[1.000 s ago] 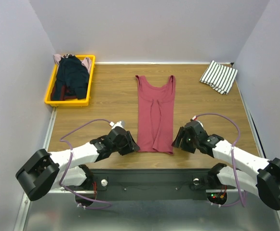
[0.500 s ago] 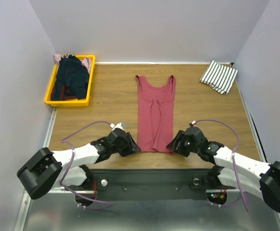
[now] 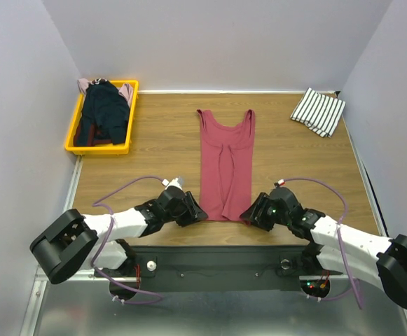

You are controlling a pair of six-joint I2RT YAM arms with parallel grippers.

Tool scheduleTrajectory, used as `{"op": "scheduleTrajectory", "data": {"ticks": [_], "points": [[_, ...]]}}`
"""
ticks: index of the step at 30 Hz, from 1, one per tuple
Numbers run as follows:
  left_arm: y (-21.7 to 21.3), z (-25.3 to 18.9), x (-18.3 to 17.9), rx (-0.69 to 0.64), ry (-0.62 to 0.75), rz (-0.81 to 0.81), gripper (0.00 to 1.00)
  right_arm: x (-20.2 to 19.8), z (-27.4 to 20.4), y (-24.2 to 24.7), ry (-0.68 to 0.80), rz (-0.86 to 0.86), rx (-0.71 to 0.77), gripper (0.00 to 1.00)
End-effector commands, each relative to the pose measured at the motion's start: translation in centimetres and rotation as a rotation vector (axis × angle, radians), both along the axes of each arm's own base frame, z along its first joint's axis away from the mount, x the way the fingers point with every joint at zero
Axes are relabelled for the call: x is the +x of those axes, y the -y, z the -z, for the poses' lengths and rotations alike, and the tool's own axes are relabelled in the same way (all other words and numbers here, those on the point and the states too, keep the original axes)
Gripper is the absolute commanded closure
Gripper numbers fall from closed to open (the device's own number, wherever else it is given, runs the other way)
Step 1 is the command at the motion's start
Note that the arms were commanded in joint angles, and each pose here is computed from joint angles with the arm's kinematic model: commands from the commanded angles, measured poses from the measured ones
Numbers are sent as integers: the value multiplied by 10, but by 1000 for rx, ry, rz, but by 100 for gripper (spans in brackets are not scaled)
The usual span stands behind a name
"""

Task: Fold and stack the tank tops
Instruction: Fold the tank top

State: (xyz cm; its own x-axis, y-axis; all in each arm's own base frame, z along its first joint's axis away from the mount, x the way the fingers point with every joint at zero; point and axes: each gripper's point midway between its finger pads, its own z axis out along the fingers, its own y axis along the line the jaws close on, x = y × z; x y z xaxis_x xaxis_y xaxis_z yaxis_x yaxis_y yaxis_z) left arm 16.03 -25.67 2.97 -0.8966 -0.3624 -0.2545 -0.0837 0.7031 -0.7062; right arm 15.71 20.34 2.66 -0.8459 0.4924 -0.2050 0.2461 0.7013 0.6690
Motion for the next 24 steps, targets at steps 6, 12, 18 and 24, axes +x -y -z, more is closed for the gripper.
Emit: {"op": "scheduleTrajectory", "data": {"ticks": [6, 12, 18, 24], "points": [[-10, 19, -6, 71, -20, 6, 56, -21, 41, 32, -132, 19, -214, 52], [-4, 12, 4, 86, 29, 33, 75, 2, 32, 37, -34, 30, -284, 83], [-2, 8, 2, 98, 50, 51, 100, 9, 22, 39, 16, -56, -364, 97], [0, 11, -24, 118, 16, 67, 100, -15, 15, 45, 21, -135, -434, 99]]}}
